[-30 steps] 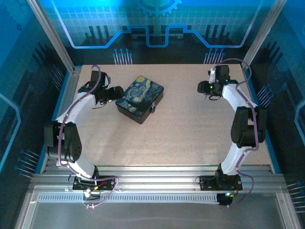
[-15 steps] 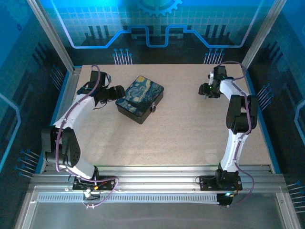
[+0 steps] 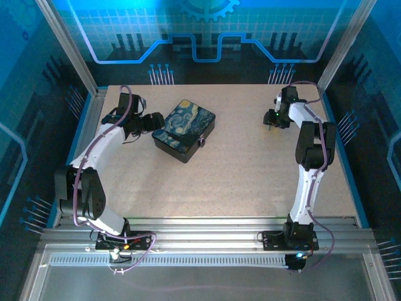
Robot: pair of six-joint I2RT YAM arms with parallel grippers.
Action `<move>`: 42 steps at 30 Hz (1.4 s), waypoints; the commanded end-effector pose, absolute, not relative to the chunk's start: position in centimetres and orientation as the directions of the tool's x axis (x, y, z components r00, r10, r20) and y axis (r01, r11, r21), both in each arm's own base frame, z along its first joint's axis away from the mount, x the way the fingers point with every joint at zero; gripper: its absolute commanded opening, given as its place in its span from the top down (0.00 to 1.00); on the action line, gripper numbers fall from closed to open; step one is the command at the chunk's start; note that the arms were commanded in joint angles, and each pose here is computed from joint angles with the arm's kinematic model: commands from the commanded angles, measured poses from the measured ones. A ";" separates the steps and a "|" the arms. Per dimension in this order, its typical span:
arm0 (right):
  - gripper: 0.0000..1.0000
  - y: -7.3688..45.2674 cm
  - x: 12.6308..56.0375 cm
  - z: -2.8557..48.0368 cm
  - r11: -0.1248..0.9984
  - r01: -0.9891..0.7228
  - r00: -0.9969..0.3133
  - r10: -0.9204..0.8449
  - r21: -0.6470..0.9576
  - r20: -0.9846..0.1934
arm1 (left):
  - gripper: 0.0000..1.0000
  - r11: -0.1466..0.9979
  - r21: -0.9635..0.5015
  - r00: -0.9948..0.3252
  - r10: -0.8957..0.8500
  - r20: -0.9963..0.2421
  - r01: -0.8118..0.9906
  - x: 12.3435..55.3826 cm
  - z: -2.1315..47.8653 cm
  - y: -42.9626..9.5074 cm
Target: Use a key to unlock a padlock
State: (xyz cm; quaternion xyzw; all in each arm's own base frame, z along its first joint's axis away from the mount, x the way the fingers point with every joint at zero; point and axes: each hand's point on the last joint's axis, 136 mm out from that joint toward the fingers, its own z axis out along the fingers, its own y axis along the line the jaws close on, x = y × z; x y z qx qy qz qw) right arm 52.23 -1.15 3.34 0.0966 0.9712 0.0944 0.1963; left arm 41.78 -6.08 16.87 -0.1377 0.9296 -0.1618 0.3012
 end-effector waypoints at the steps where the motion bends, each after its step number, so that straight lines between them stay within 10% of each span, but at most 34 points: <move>1: 0.58 -1.5 52.1 3.2 0.957 0.163 -0.913 0.239 0.240 -0.331 | 0.18 0.918 -0.370 -0.772 -0.338 -0.539 -0.143 42.4 17.4 -6.1; 29: 0.98 -0.2 51.1 3.3 0.941 0.152 -0.917 0.248 0.301 -0.313 | 0.18 0.931 -0.352 -0.763 -0.296 -0.575 -0.097 41.0 18.1 -5.8; 42: 1.00 7.7 46.9 9.8 0.695 0.129 -0.865 0.427 0.707 -0.263 | 0.22 0.769 -0.599 -0.854 -0.140 -0.501 0.225 37.9 19.7 -21.4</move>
